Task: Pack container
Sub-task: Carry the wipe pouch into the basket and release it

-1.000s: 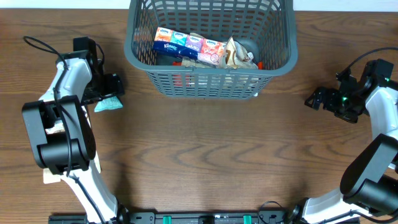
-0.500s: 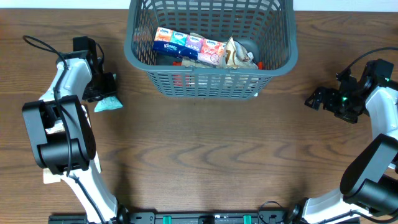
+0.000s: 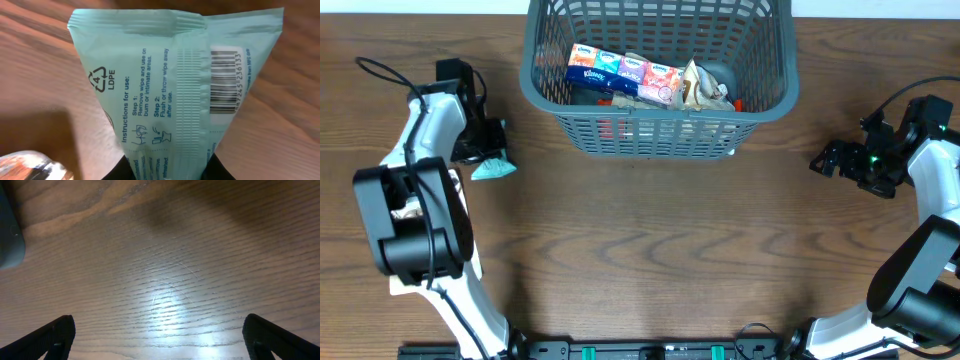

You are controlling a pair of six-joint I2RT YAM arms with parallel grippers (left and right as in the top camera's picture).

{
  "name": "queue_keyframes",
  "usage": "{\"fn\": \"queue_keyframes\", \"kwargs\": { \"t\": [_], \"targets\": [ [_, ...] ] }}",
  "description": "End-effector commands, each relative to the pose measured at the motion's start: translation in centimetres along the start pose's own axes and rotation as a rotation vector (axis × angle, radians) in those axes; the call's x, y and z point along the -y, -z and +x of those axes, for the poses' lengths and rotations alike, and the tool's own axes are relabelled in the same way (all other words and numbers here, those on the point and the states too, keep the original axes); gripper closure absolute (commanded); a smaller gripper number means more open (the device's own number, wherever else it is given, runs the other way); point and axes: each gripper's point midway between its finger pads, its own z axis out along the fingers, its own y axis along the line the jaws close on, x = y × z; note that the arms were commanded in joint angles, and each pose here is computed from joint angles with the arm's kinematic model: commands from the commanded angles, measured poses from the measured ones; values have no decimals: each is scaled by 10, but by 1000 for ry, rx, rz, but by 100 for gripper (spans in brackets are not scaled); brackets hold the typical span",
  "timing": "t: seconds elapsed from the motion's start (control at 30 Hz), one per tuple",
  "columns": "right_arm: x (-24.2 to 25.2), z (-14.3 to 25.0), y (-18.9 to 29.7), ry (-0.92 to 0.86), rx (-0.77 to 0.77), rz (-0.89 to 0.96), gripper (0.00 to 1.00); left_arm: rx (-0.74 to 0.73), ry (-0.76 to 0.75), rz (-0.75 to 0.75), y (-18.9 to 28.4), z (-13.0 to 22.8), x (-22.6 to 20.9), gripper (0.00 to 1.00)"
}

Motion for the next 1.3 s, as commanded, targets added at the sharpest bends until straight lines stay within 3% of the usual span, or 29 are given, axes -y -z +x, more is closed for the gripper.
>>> {"fn": "queue_keyframes", "kwargs": {
  "t": [0.0,0.4,0.57,0.83,1.0,1.1,1.27],
  "targets": [
    [-4,2,-2,3,-7,-13,1,181,12,23,68,-22,0,94],
    [-3,2,-2,4,-4,-13,1,855,-1,138,279,-58,14,94],
    [-3,1,-2,5,0,-12,1,999,-107,220,325,-56,60,94],
    [-3,1,-2,5,0,-13,1,1240,-443,315,391,-43,162,94],
    [-4,0,-2,6,1,-13,1,1303,-744,265,389,-27,222,94],
    [-4,0,-2,6,3,-13,1,1264,-960,200,360,-15,256,94],
    [-7,0,-2,7,4,-29,1,1152,-1181,128,301,-9,288,94]
  ]
}}
